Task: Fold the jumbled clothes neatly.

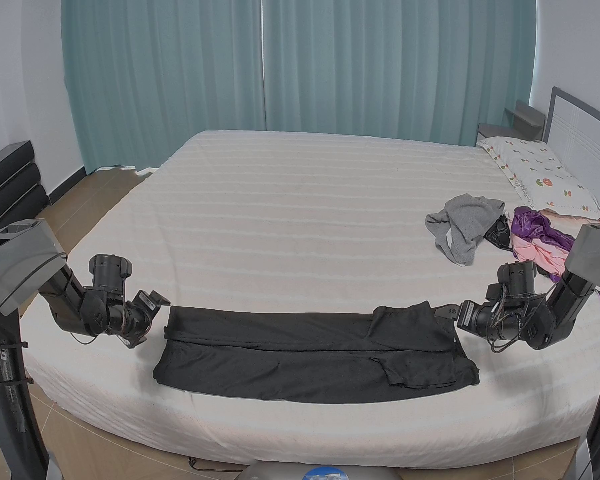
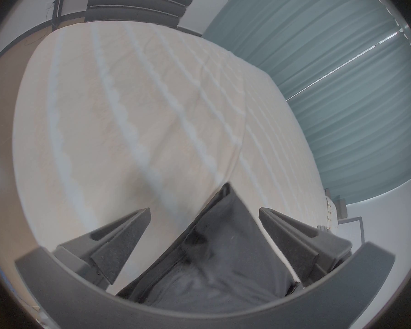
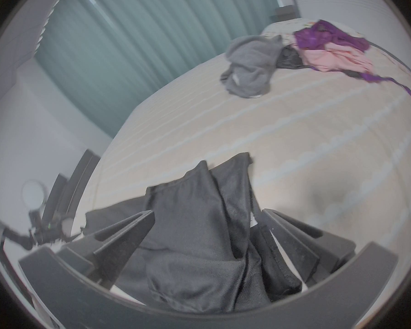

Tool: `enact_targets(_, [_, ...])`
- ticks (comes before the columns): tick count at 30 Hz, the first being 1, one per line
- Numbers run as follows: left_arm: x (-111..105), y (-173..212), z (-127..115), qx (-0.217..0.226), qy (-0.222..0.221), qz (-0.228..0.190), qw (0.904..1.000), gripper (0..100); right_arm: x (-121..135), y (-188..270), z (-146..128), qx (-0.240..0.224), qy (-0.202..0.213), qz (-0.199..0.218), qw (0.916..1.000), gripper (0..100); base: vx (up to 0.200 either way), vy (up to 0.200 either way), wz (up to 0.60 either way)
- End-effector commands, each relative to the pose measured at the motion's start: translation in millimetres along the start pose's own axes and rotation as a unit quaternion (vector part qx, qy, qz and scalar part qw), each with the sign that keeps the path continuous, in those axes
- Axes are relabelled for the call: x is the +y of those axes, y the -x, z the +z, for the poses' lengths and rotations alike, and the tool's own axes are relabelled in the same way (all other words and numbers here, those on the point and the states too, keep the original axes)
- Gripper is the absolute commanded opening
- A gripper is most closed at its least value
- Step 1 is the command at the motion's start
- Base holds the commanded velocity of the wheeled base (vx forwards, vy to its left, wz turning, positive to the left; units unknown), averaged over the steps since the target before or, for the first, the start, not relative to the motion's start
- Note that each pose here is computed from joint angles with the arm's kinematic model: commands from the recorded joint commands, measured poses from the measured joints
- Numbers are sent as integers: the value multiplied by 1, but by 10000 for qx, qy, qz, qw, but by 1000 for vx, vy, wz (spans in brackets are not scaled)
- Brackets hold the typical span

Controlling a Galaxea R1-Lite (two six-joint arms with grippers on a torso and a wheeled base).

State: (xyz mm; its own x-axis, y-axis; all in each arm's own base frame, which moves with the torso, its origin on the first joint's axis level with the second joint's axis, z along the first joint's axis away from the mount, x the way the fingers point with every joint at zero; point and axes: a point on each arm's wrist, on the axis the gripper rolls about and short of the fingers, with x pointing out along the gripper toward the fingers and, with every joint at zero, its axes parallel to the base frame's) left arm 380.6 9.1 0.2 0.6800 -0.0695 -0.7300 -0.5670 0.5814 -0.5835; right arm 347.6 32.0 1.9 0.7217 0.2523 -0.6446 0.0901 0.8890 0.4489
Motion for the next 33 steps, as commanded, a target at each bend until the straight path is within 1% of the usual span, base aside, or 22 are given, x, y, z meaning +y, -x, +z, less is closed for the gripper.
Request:
enact_targets(1, [6, 32, -17, 164, -146, 74, 9997, 100, 27, 7, -2, -268, -500, -210, 9982, 100, 0, 0, 0])
enact_targets(3, [7, 30, -20, 204, -281, 111, 9993, 100, 31, 5, -7, -303, -831, -398, 9953, 100, 0, 0, 0])
enact_targets(5, [6, 29, -21, 217, -322, 102, 9992, 100, 33, 3, -11, -297, -961, -537, 9935, 100, 0, 0, 0])
enact_targets(6, [1, 28, -24, 203, -369, 70, 9991, 100, 34, 2, -13, -276, -1057, -602, 9922, 100, 0, 0, 0])
enact_targets(9, [-3, 17, -31, 200, -468, 61, 9987, 100, 30, -1, -14, -257, -1331, -661, 9886, 100, 0, 0, 0])
enact_targets(11, [-5, 15, -32, 142, -500, 30, 9986, 100, 29, -1, -15, -246, -1357, -694, 9880, 100, 0, 0, 0])
enact_targets(15, [-10, -3, -45, -42, -671, 7, 9977, 100, 24, 1, -20, -176, -1384, -789, 9871, 100, 0, 0, 0])
enact_targets(17, [-11, -7, -47, -69, -701, 26, 9975, 100, 24, 2, -21, -164, -1384, -799, 9870, 100, 0, 0, 0])
enact_targets(18, [-11, -12, -52, -110, -765, 102, 9970, 100, 23, 2, -21, -170, -1389, -830, 9867, 100, 0, 0, 0])
enact_targets(19, [-12, -12, -52, -169, -771, 144, 9968, 0, 22, 3, -22, -163, -1397, -846, 9864, 100, 0, 0, 0])
enact_targets(24, [-11, -7, -50, -280, -746, 213, 9966, 0, 21, 9, -24, -137, -1408, -899, 9859, 100, 0, 0, 0])
enact_targets(27, [-14, 2, -46, -381, -717, 164, 9966, 0, 23, 14, -26, -83, -1384, -906, 9862, 100, 0, 0, 0])
enact_targets(30, [-21, 12, -41, -567, -678, 69, 9961, 0, 23, 12, -29, 51, -1386, -1007, 9852, 100, 0, 0, 0])
enact_targets(33, [-25, 17, -40, -615, -661, 7, 9959, 0, 23, 8, -31, 144, -1367, -1052, 9849, 100, 0, 0, 0])
